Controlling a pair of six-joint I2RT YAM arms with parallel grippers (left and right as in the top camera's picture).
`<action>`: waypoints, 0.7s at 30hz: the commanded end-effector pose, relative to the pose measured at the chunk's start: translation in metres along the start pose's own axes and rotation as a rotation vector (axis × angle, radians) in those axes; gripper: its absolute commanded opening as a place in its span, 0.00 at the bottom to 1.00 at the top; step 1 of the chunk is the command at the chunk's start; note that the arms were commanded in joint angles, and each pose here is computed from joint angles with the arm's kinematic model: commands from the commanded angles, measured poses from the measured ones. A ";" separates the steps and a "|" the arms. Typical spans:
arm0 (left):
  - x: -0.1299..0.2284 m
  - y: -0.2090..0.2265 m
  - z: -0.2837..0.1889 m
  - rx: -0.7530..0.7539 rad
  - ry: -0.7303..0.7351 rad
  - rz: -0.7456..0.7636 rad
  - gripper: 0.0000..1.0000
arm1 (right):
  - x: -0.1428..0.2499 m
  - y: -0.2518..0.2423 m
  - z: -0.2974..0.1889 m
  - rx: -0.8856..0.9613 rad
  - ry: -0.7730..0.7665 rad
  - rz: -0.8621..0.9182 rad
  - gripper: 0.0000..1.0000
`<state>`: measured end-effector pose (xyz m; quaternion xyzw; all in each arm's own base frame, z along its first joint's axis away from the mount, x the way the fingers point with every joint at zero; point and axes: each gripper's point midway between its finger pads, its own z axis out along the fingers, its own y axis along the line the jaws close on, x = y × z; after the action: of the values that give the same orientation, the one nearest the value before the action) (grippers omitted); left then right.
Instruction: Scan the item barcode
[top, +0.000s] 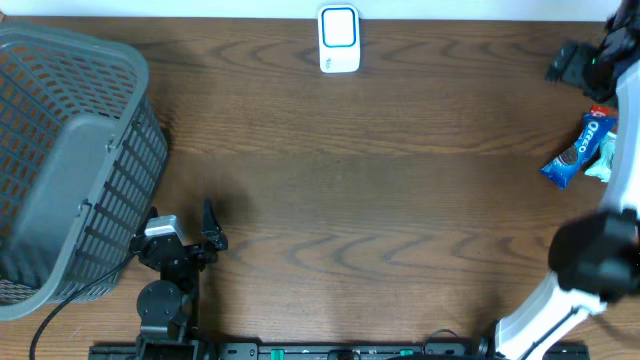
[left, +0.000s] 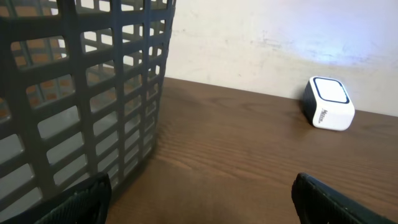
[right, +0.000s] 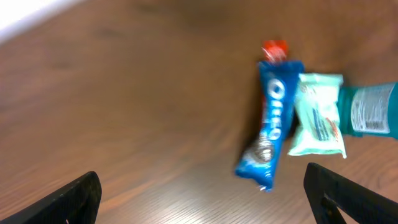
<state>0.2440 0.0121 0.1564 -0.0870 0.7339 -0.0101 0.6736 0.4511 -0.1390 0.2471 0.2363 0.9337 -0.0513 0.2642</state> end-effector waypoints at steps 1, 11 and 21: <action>0.016 0.007 0.001 -0.033 0.046 0.001 0.93 | -0.006 0.039 -0.096 -0.167 -0.160 -0.035 0.99; 0.016 0.007 0.001 -0.033 0.046 0.001 0.93 | 0.027 0.037 -0.281 -0.328 -0.516 -0.074 0.99; 0.016 0.007 0.001 -0.033 0.046 0.001 0.93 | 0.089 -0.007 -0.390 -0.375 -0.762 -0.057 0.99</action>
<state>0.2440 0.0122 0.1564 -0.0873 0.7339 -0.0098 0.6736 0.2211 -0.0257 0.5281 0.1258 0.7791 0.0281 0.6135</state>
